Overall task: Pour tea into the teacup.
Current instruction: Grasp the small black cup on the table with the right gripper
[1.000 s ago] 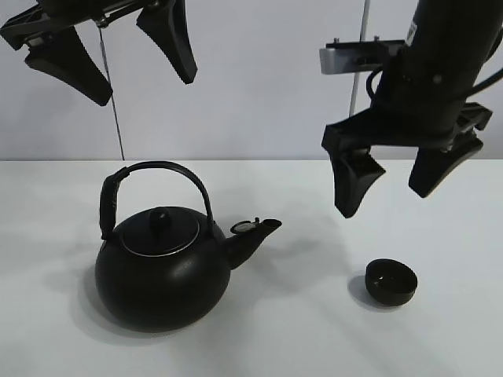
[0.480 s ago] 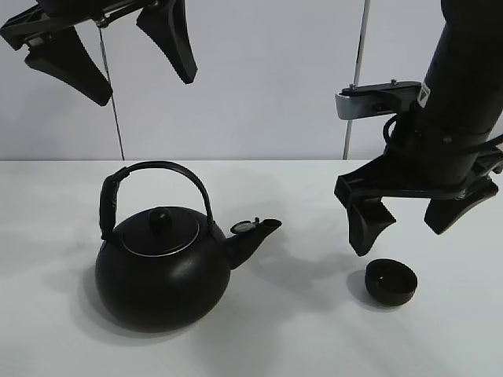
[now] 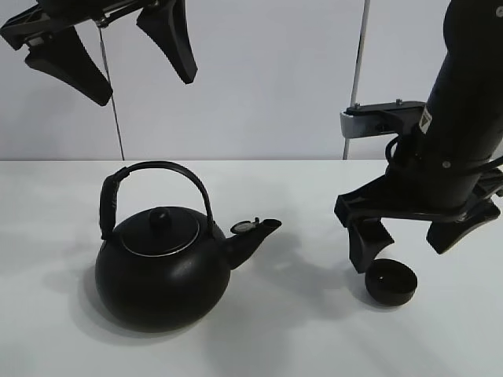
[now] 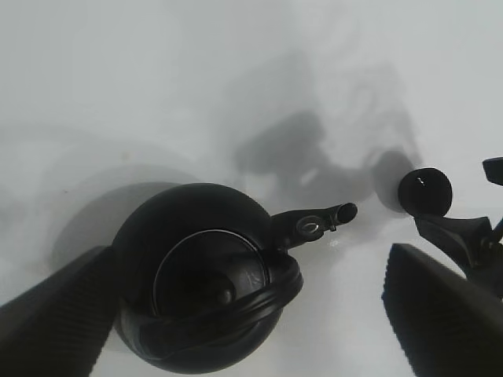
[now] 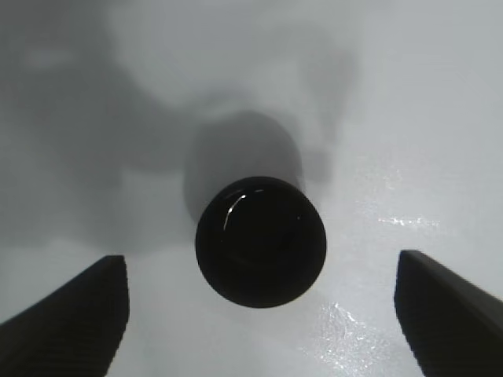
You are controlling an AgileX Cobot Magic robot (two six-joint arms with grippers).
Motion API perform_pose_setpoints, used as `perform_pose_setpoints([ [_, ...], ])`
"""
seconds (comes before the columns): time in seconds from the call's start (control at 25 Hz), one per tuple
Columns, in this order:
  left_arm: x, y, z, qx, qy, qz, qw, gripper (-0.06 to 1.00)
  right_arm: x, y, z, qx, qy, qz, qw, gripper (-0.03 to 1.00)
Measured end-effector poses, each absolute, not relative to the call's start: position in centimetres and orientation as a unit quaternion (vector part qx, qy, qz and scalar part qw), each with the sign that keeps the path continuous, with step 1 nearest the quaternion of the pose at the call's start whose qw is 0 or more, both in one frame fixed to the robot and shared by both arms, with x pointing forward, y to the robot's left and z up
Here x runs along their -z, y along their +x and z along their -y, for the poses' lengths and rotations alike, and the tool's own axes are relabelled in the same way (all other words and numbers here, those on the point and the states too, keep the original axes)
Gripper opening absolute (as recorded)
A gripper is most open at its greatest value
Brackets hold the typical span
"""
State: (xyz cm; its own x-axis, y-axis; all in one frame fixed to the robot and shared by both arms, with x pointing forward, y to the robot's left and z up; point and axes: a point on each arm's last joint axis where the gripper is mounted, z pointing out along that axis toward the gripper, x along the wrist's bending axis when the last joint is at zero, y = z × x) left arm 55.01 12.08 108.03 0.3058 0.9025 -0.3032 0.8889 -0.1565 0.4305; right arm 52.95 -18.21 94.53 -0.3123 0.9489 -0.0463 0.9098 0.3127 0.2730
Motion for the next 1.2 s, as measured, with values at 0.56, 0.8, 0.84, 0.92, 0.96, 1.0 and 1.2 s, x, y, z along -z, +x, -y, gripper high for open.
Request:
perform_pose_setpoints([
  [0.56,-108.0,55.0,-12.1,-0.012,0.760,-0.589,0.273,0.65,-91.0,53.7,17.8,-0.078,0.586,-0.802,0.082,0.63],
  [0.8,-108.0,55.0,-12.1,-0.012,0.760,-0.589,0.273,0.65,-91.1,53.8,17.7,-0.086,0.587,-0.801,0.086,0.57],
  [0.84,-108.0,55.0,-12.1,-0.012,0.760,-0.589,0.273,0.65,-91.1,53.8,17.7,-0.086,0.587,-0.801,0.086,0.56],
  [0.92,-108.0,55.0,-12.1,-0.012,0.760,-0.589,0.273,0.65,-91.1,53.8,17.7,-0.086,0.587,-0.800,0.086,0.56],
  [0.96,-108.0,55.0,-12.1,-0.012,0.760,-0.589,0.273,0.65,-91.1,53.8,17.7,-0.086,0.588,-0.800,0.086,0.55],
  [1.0,-108.0,55.0,-12.1,-0.012,0.760,-0.589,0.273,0.65,-91.1,53.8,17.7,-0.086,0.588,-0.800,0.086,0.55],
  [1.2,-108.0,55.0,-12.1,-0.012,0.760,-0.589,0.273,0.65,-91.1,53.8,17.7,-0.086,0.588,-0.799,0.086,0.54],
])
